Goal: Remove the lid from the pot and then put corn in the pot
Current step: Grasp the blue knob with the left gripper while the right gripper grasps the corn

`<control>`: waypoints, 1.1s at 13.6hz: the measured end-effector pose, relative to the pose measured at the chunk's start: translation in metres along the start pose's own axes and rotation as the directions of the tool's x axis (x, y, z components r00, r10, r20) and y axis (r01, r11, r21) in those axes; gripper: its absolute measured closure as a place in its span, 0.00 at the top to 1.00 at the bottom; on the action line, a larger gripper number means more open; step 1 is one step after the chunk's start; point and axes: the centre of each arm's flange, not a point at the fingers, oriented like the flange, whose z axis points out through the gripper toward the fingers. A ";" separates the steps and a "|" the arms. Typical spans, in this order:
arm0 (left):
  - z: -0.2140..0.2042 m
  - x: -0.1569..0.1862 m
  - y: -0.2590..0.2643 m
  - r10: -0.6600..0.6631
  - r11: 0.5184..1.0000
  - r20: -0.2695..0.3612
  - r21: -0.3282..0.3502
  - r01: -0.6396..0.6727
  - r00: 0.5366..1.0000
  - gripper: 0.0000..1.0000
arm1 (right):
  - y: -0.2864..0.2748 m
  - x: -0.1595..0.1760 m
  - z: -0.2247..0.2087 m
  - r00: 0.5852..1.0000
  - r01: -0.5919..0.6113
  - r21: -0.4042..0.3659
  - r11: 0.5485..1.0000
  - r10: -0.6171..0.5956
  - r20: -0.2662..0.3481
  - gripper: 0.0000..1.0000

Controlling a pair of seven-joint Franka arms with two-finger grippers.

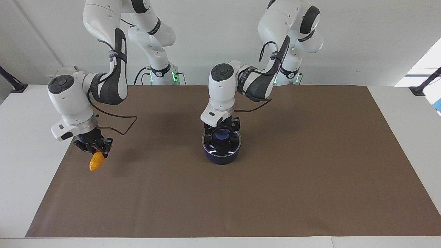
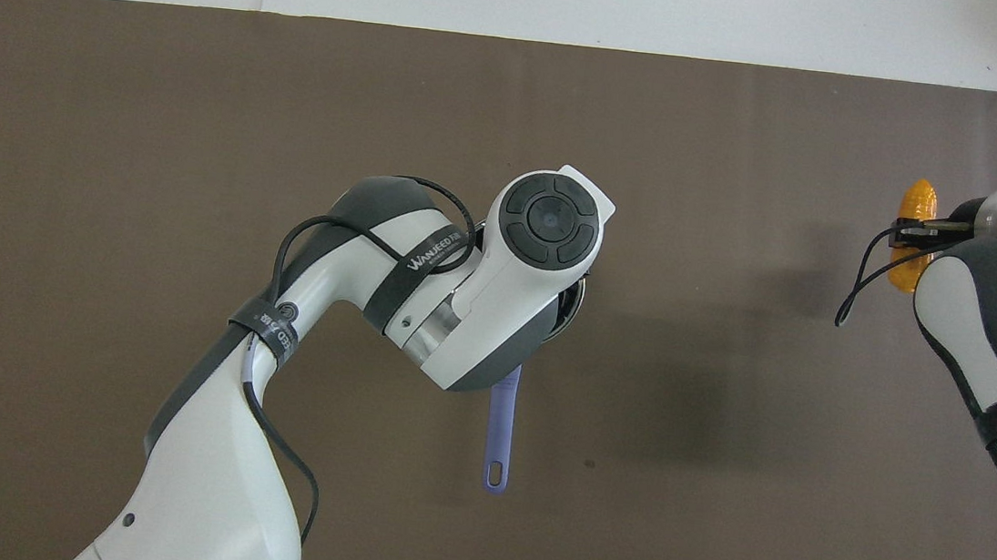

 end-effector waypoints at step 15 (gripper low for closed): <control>-0.006 -0.001 0.000 0.001 1.000 0.000 -0.010 -0.001 1.000 0.72 | -0.001 -0.001 0.000 1.000 0.001 0.001 1.000 -0.001 0.007 0.38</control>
